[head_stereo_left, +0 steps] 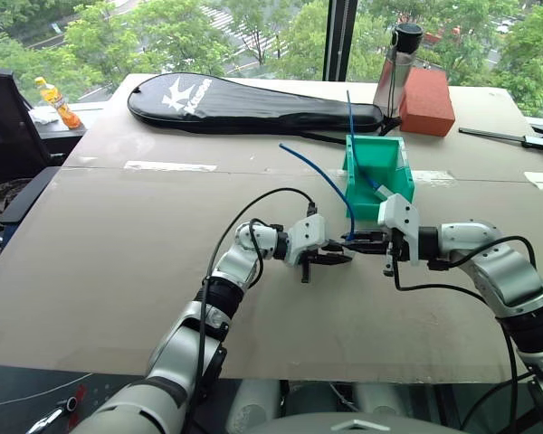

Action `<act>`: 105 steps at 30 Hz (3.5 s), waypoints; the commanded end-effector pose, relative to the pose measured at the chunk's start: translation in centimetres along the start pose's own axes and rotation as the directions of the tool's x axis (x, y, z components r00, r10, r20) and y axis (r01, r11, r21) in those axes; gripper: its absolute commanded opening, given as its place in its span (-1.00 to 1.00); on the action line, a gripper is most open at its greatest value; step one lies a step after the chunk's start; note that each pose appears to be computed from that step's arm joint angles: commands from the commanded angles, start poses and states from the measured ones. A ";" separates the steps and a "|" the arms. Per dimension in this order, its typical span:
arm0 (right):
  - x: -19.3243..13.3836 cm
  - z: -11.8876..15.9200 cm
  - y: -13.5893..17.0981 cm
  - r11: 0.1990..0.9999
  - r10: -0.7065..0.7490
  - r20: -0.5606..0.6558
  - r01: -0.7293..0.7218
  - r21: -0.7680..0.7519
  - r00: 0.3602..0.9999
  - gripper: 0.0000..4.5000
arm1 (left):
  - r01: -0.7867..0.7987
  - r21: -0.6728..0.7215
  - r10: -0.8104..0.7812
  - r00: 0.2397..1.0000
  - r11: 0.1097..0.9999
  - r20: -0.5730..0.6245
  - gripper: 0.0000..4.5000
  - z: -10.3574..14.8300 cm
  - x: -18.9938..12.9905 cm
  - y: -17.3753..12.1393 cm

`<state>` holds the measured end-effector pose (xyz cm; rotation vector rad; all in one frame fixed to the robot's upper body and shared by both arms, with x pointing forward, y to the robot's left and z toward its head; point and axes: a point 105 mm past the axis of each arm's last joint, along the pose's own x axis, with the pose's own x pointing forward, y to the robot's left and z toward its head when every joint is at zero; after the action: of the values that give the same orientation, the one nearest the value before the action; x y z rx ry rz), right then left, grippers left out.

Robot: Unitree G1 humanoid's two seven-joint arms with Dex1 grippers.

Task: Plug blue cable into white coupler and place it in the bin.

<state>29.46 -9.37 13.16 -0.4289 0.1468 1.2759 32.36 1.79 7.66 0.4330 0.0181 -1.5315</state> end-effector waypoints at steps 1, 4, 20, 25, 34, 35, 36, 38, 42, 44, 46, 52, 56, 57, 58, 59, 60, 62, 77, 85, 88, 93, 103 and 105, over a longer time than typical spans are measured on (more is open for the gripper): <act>-0.2 -0.8 -0.1 1.000 0.011 -0.034 -0.011 -0.001 0.999 -1.00 | 0.000 0.028 -0.001 1.000 1.000 0.021 -0.87 0.7 -0.1 0.0; -0.5 -0.3 -0.7 1.000 -0.013 -0.008 0.013 0.003 1.000 -1.00 | 0.001 0.030 -0.001 1.000 1.000 0.019 -0.87 0.7 -0.2 0.1; -0.7 -1.6 -0.1 0.999 0.046 -0.063 -0.045 0.007 0.997 -1.00 | 0.003 0.035 -0.003 1.000 0.999 0.016 -0.87 0.7 -0.4 0.2; -0.6 -1.9 0.5 0.997 0.083 -0.079 -0.083 0.010 0.993 -1.00 | -0.001 0.035 0.000 1.000 0.999 0.015 -0.87 0.7 -0.5 0.3; 0.2 -3.3 -0.2 0.994 0.104 -0.107 -0.102 0.026 0.989 -1.00 | 0.009 0.050 -0.009 1.000 0.999 0.012 -0.87 0.8 -0.5 0.2; 0.3 -3.3 -0.3 0.994 0.111 -0.105 -0.108 0.031 0.988 -1.00 | 0.008 0.050 -0.009 1.000 0.999 0.012 -0.87 0.8 -0.5 0.2; 0.4 -3.2 -0.2 0.992 0.126 -0.098 -0.123 0.040 0.987 -1.00 | 0.007 0.050 -0.008 1.000 0.999 0.013 -0.87 0.8 -0.6 0.2; 0.6 -2.7 0.0 0.985 0.158 -0.062 -0.153 0.078 0.985 -1.00 | 0.006 0.050 -0.006 1.000 0.999 0.013 -0.87 0.8 -0.6 0.2; 0.5 -2.6 0.2 0.976 0.205 -0.061 -0.200 0.087 0.977 -1.00 | 0.005 0.052 -0.005 1.000 0.999 0.012 -0.87 0.8 -0.6 0.2; 0.6 -3.3 -0.1 0.978 0.202 -0.095 -0.195 0.080 0.975 -1.00 | 0.003 0.053 -0.003 1.000 0.999 0.012 -0.87 0.8 -0.7 0.3; 0.7 -4.3 -0.1 0.978 0.201 -0.124 -0.192 0.082 0.972 -1.00 | -0.001 0.053 0.000 1.000 0.999 0.012 -0.87 0.8 -0.7 0.3; 1.2 -7.8 1.7 0.972 0.229 -0.223 -0.212 0.100 0.947 -1.00 | -0.015 0.042 0.014 1.000 0.999 0.016 -0.87 0.8 -0.6 0.4; 1.8 -6.5 0.6 0.992 0.126 -0.145 -0.121 0.046 0.981 -1.00 | -0.021 0.042 0.020 1.000 0.999 0.023 -0.87 0.9 -0.6 0.5; 1.8 -5.5 0.3 0.994 0.108 -0.092 -0.105 0.039 0.990 -1.00 | -0.023 0.042 0.022 0.999 0.999 0.026 -0.87 1.0 -0.6 0.5; 1.4 -4.2 -0.2 0.996 0.082 -0.045 -0.081 0.032 0.996 -1.00 | -0.027 0.045 0.026 0.999 0.999 0.032 -0.87 1.2 -0.7 0.6; 1.0 -3.2 -0.5 0.998 0.055 -0.017 -0.054 0.029 0.998 -0.69 | -0.033 0.043 0.031 0.999 0.999 0.040 -0.87 1.4 -0.8 0.7; 0.6 -2.5 -0.8 1.000 0.022 0.001 -0.022 0.020 1.000 -0.53 | -0.039 0.041 0.037 0.998 0.998 0.047 -0.87 1.7 -0.9 0.8; -0.6 -0.8 -1.2 0.998 -0.065 0.051 0.066 -0.013 0.997 -0.09 | -0.049 0.035 0.047 0.997 0.998 0.061 -0.87 2.3 -1.2 1.0; -10.4 3.1 4.4 0.741 -0.672 0.143 0.663 0.108 0.727 0.53 | -0.258 -0.367 0.323 0.938 0.894 0.127 -0.87 11.4 -2.1 7.0; -12.1 2.0 6.2 0.592 -0.805 0.067 0.789 0.162 0.590 0.53 | -0.344 -0.596 0.340 0.932 0.726 -0.125 -0.87 12.2 1.5 11.5; -12.2 1.7 6.7 0.561 -0.826 0.049 0.811 0.164 0.562 0.53 | -0.366 -0.586 0.344 0.926 0.723 -0.154 -0.87 11.8 3.0 12.0; -12.1 1.8 7.2 0.527 -0.848 0.054 0.831 0.175 0.527 0.57 | -0.388 -0.595 0.335 0.920 0.704 -0.203 -0.10 11.3 3.9 12.0; -11.8 2.4 6.4 0.613 -0.788 0.106 0.757 0.226 0.606 0.90 | -0.236 -0.666 0.241 0.967 0.707 -0.087 1.00 14.3 0.5 11.6; -12.3 2.4 5.4 0.642 -0.765 0.111 0.740 0.199 0.634 0.95 | -0.186 -0.659 0.227 0.974 0.729 -0.023 1.00 15.0 -1.4 11.0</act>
<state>20.30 -17.74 17.64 -0.1921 -0.0938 0.4303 40.20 -1.50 22.24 -0.1632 0.5172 -1.1292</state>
